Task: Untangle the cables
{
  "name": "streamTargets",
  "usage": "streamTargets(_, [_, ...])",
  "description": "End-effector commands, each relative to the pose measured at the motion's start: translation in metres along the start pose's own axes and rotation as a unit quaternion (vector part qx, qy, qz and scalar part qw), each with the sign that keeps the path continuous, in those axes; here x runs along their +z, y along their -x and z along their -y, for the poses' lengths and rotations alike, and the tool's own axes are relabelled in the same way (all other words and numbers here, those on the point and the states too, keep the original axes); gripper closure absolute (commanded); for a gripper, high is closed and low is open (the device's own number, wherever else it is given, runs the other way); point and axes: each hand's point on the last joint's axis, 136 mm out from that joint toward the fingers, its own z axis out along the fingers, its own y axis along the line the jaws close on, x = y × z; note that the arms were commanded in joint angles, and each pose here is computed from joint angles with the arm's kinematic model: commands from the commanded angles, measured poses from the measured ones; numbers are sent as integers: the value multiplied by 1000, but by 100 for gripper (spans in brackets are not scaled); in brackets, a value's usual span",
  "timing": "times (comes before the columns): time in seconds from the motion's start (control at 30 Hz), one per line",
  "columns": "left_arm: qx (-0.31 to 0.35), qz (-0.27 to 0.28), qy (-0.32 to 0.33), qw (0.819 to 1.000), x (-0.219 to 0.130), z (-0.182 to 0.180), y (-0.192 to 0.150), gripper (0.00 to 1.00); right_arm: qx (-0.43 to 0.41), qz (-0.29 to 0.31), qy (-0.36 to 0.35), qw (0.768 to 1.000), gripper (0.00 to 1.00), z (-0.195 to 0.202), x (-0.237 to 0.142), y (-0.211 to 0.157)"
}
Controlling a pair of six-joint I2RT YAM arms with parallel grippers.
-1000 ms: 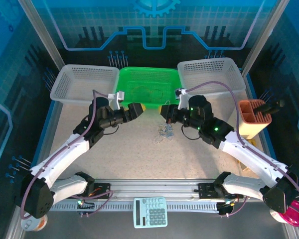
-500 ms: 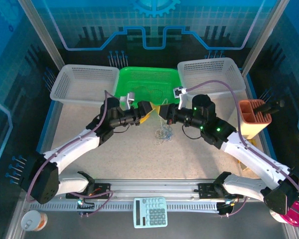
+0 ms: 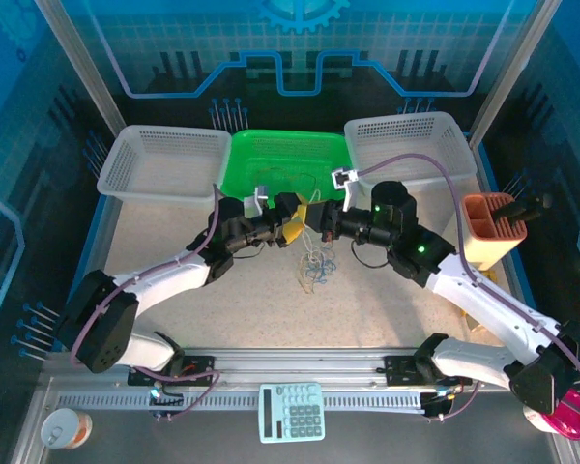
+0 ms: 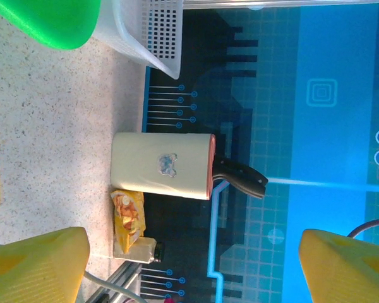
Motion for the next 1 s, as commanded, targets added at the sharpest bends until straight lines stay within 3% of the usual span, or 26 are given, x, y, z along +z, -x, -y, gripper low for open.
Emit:
streamTargets(0.0, [-4, 4, -20, 1000, 1, 2, -3, 13, -22, 24, 36, 999, 100, -22, -4, 24])
streamTargets(0.4, [-13, 6, 20, 1000, 0, -46, -6, 13, -53, 63, 103, 991, 100, -74, -15, 72])
streamTargets(0.63, [-4, 1, 16, 1000, 1, -47, -7, 13, -64, 87, 105, 989, 100, -81, -24, 86])
streamTargets(0.83, [78, -1, 57, 995, -11, -46, -9, 13, -49, 88, 78, 992, 100, -61, -26, 79])
streamTargets(0.97, [190, 12, 116, 975, -33, -44, -6, 11, -43, 85, 63, 993, 100, -52, -28, 76])
